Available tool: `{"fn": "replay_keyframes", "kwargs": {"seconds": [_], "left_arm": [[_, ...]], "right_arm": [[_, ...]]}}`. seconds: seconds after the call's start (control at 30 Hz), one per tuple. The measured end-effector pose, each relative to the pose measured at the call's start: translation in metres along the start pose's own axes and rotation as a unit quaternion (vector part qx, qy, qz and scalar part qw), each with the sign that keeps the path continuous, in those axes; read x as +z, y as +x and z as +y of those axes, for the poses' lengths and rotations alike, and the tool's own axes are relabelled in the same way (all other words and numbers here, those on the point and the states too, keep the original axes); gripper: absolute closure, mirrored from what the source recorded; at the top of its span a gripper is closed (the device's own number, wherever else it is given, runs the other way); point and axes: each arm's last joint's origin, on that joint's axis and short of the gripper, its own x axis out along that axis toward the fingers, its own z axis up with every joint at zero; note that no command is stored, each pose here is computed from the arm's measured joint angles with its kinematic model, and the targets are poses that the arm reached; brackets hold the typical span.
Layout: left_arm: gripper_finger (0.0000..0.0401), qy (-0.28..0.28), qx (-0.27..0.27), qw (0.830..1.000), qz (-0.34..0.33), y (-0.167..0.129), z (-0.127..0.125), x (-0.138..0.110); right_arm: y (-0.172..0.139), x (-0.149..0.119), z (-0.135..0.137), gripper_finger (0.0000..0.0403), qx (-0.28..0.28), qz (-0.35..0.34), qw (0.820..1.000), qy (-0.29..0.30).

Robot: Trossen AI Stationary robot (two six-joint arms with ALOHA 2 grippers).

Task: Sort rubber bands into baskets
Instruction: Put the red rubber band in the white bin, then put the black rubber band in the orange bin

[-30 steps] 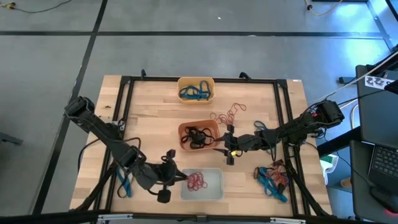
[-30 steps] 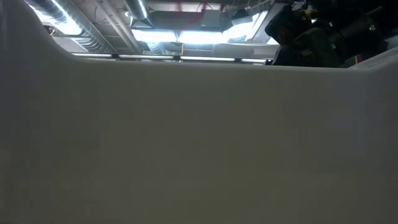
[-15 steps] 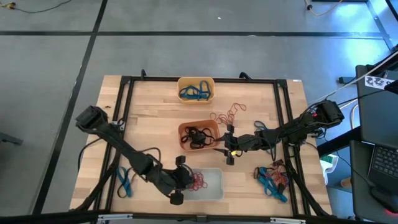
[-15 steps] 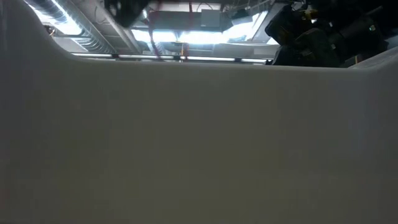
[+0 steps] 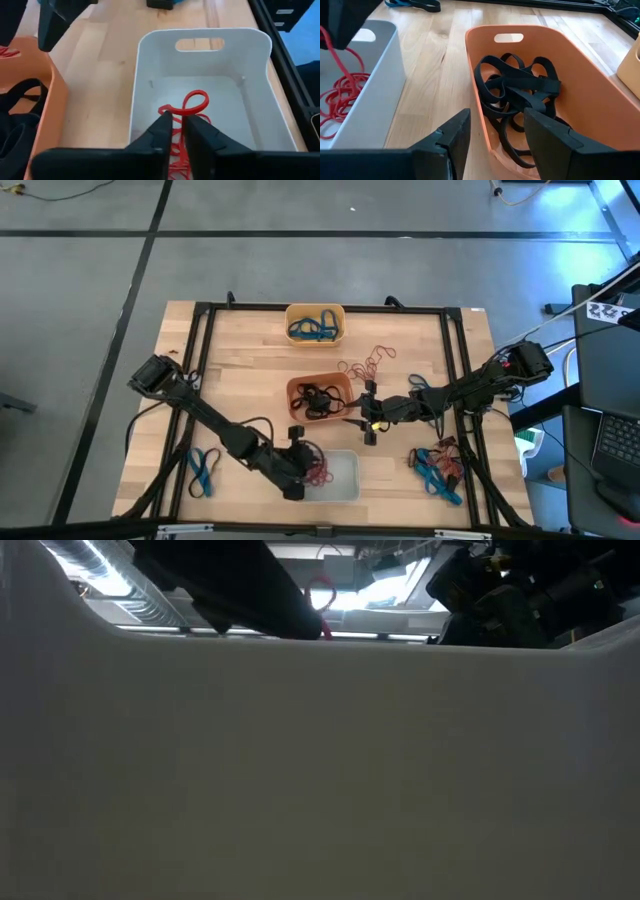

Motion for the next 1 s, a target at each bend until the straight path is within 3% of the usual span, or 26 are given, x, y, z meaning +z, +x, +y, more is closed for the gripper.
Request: {"fn": "replay_keyframes", "kwargs": {"seconds": [0.2, 0.33, 0.7, 0.83, 1.0], "left_arm": [[0.027, 0.003, 0.0, 1.0, 0.008, -0.002, 0.0, -0.001], [0.0236, 0.004, -0.013, 1.0, 0.015, -0.017, 0.001, 0.005], [0.0226, -0.129, -0.042, 0.982, 0.129, -0.064, 0.011, 0.005], [0.0226, -0.171, -0.026, 0.966, 0.192, -0.079, 0.013, -0.005], [0.0226, -0.223, 0.037, 0.933, 0.279, -0.1, 0.014, -0.025]], "right_arm": [[0.0, 0.0, 0.0, 0.0221, 0.0, 0.0, 1.0, 0.0], [0.0, 0.0, 0.0, 0.0221, 0.0, 0.0, 1.0, 0.0], [0.0, 0.0, 0.0, 0.0221, 0.0, 0.0, 1.0, 0.0], [0.0, 0.0, 0.0, 0.0221, 0.0, 0.0, 1.0, 0.0], [0.0, 0.0, 0.0, 0.0221, 0.0, 0.0, 1.0, 0.0]]}}
